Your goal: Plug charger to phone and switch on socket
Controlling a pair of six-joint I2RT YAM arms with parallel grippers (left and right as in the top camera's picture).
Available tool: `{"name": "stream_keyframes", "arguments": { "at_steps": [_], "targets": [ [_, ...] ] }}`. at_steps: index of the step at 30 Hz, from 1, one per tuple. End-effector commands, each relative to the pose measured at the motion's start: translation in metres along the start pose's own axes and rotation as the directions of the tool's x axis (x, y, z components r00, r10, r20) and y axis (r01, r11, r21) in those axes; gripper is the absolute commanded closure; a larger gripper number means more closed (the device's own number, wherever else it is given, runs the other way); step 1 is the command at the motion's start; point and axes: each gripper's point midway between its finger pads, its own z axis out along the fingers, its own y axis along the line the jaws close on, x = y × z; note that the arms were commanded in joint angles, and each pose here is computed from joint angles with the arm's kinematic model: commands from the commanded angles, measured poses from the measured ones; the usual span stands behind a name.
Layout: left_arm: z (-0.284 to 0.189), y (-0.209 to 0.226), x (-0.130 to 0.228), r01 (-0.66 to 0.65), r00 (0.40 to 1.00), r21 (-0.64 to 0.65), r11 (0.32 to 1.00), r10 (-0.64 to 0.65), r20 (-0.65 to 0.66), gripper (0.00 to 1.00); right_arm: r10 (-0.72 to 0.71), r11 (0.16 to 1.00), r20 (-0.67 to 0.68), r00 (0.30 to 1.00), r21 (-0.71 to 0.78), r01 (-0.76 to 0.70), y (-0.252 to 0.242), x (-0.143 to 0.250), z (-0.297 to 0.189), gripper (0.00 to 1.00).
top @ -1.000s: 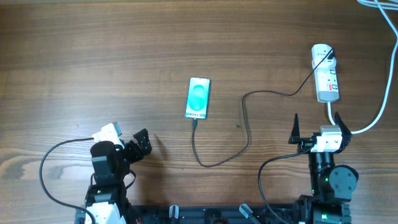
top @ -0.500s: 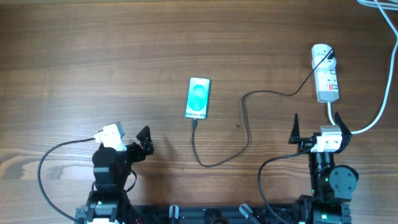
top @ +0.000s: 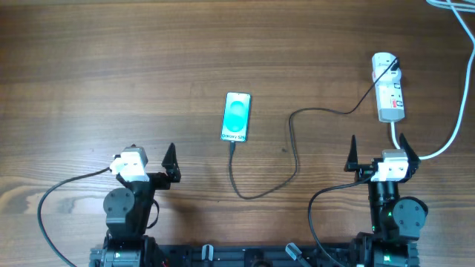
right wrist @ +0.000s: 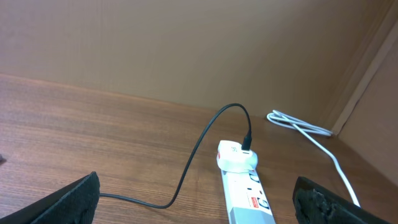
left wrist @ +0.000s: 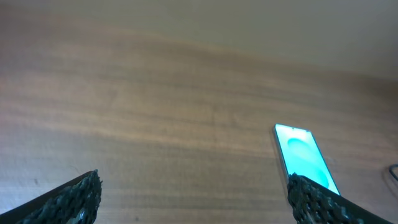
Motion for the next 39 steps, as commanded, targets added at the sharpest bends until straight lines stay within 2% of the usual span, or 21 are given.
{"name": "stream_keyframes", "arguments": {
  "at_steps": [1, 8, 39],
  "targets": [
    [-0.002, 0.003, -0.006, -0.081, 0.996, -0.022, 0.997, 0.081, 0.034, 0.0, -0.008, 1.0, 0.01, 1.0, 0.021, 0.008, -0.004, -0.002, -0.001, 0.0],
    [-0.013, -0.001, -0.034, -0.122, 0.979, -0.027, 0.992, 0.125, 0.164, 0.0, -0.008, 1.0, 0.01, 1.0, 0.021, 0.007, -0.004, -0.002, -0.001, 0.0],
    [-0.013, -0.002, -0.035, -0.138, 0.975, -0.029, 0.99, 0.141, 0.17, 0.0, -0.007, 1.0, 0.01, 1.0, 0.021, 0.007, -0.004, -0.002, -0.001, 0.0]
  ]
}}
